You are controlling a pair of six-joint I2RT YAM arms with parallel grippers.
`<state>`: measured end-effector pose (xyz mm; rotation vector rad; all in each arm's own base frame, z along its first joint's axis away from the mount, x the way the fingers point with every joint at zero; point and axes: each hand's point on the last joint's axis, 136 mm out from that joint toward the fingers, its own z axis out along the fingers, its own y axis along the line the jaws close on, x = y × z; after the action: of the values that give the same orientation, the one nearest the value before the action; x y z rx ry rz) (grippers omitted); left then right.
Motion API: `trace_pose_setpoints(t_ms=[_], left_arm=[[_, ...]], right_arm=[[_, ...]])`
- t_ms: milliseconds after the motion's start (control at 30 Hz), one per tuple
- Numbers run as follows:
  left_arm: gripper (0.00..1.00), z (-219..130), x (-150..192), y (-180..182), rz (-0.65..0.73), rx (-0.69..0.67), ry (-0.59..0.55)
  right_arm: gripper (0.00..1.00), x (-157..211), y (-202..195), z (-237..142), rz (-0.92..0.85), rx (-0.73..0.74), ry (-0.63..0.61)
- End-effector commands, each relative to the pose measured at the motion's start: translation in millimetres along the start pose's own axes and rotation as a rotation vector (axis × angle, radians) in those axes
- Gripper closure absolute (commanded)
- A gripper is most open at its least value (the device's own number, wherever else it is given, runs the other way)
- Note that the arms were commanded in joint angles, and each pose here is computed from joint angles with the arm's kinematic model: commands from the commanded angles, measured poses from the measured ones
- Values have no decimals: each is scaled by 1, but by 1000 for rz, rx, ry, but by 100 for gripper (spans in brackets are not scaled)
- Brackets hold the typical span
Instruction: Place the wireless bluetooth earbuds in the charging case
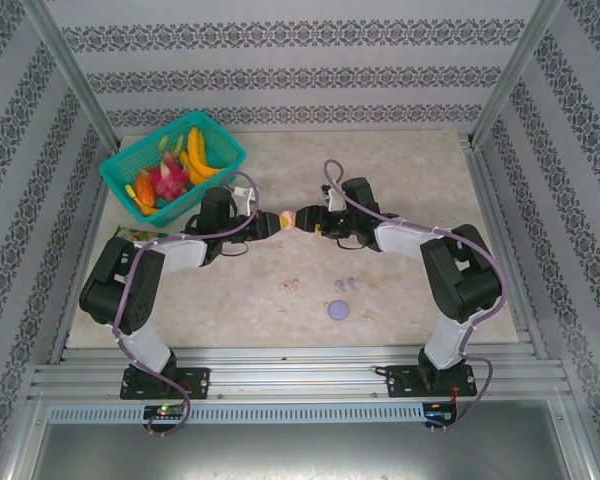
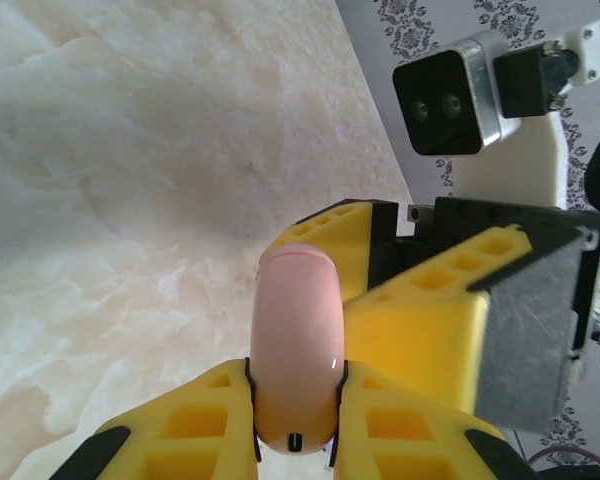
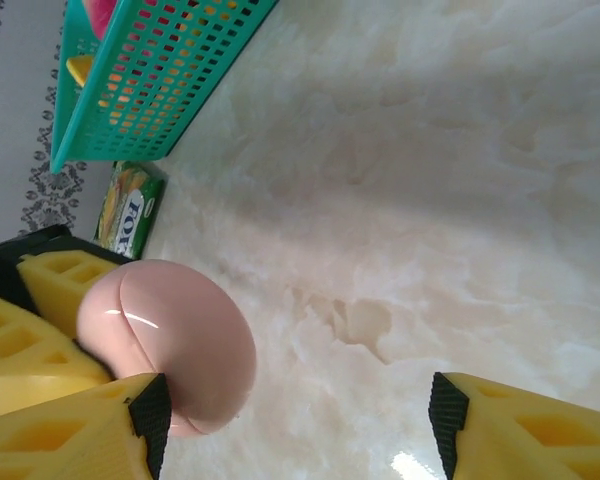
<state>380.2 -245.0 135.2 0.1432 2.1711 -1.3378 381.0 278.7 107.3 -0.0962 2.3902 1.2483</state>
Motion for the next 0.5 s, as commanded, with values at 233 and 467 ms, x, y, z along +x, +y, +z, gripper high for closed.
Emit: trace_pose_setpoints(t_ms=[233,467], left_arm=[[87,-19,-18,-36,89,66,-37],[87,-17,-16,-30,85,52,-28]], right_arm=[[32,-18,-20,-6,56,20,-36],[31,-13,0,-28,24,-32,-55]])
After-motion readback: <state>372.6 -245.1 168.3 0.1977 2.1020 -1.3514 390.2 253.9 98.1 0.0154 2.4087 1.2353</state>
